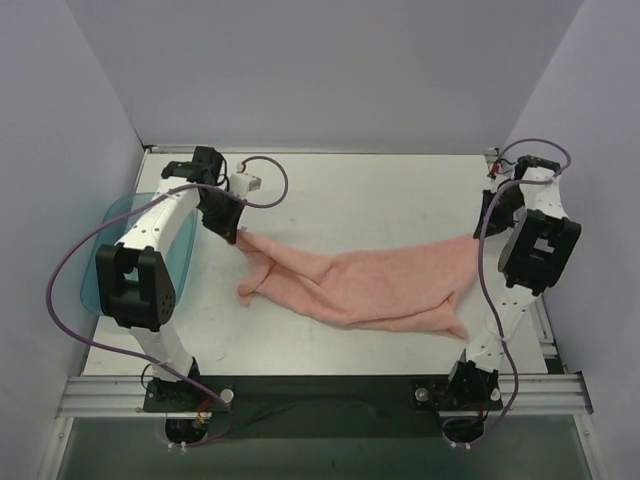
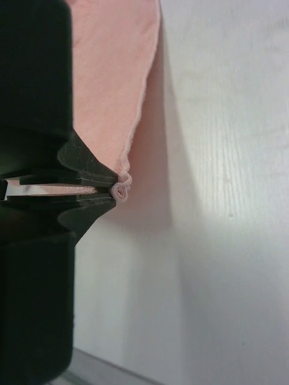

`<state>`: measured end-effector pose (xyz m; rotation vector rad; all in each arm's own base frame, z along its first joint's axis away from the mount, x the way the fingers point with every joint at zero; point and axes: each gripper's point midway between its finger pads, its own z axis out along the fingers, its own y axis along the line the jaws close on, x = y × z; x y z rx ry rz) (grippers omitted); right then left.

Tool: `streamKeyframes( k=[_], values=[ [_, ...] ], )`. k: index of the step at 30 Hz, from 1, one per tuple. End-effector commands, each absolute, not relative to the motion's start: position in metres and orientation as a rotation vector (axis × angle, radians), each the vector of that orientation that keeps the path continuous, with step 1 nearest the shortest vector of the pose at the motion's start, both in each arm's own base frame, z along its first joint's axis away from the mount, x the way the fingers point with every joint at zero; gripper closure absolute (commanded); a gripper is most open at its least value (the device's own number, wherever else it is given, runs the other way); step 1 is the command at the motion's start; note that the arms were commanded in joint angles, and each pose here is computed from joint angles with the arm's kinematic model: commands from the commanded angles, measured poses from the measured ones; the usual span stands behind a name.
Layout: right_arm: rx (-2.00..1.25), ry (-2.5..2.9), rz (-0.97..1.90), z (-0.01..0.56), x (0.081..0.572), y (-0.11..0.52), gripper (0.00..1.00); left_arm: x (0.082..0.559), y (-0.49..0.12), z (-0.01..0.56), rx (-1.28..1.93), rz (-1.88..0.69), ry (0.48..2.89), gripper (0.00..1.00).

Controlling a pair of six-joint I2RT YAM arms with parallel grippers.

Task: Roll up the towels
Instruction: Flatten the towel

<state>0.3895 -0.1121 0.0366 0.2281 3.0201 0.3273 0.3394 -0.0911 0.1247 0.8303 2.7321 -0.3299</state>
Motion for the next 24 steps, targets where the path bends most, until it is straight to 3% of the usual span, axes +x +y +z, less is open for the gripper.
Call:
streamKeyframes(
  k=[1, 6, 13, 24],
  values=[
    [0.151, 2.760, 0.306, 0.147, 0.401, -0.107, 1.00, 0.368, -0.091, 0.178, 0.732, -0.324, 2.574, 1.00],
    [0.158, 2.546, 0.291, 0.228, 0.398, -0.104, 1.00, 0.394, -0.080, 0.232, 0.627, -0.273, 2.439, 1.00],
    [0.146, 2.371, 0.287, 0.292, 0.370, -0.102, 1.00, 0.398, -0.064, 0.281, 0.579, -0.209, 2.299, 1.00],
    [0.177, 2.152, 0.241, 0.349, 0.293, -0.102, 1.00, 0.316, -0.038, 0.325, 0.492, -0.184, 2.120, 1.00]
  ],
)
